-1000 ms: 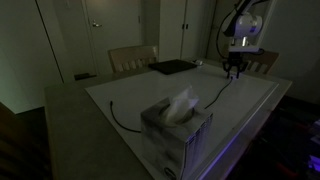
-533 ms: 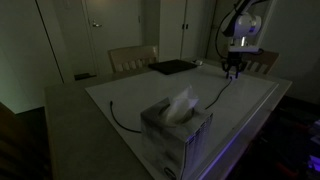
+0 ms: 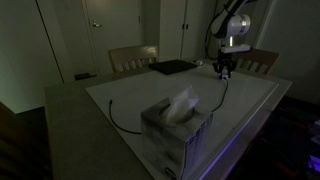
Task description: Coil up the phone charger
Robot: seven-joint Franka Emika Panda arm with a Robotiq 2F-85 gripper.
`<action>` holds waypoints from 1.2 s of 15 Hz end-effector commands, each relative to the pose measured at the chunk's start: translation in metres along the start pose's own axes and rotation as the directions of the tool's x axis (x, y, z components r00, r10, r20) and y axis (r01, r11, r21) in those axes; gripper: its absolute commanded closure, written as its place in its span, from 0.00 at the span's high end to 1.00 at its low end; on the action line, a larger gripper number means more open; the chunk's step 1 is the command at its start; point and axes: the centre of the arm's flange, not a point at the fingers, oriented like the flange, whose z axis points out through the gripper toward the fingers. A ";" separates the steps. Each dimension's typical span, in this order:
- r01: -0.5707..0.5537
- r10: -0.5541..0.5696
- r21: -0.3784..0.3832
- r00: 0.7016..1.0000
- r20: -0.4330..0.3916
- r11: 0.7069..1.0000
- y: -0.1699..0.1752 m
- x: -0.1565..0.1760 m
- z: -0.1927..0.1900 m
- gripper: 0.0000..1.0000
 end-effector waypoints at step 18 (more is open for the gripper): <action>0.487 -0.505 -0.165 0.859 -0.089 0.858 -0.118 -0.024 -0.013 0.51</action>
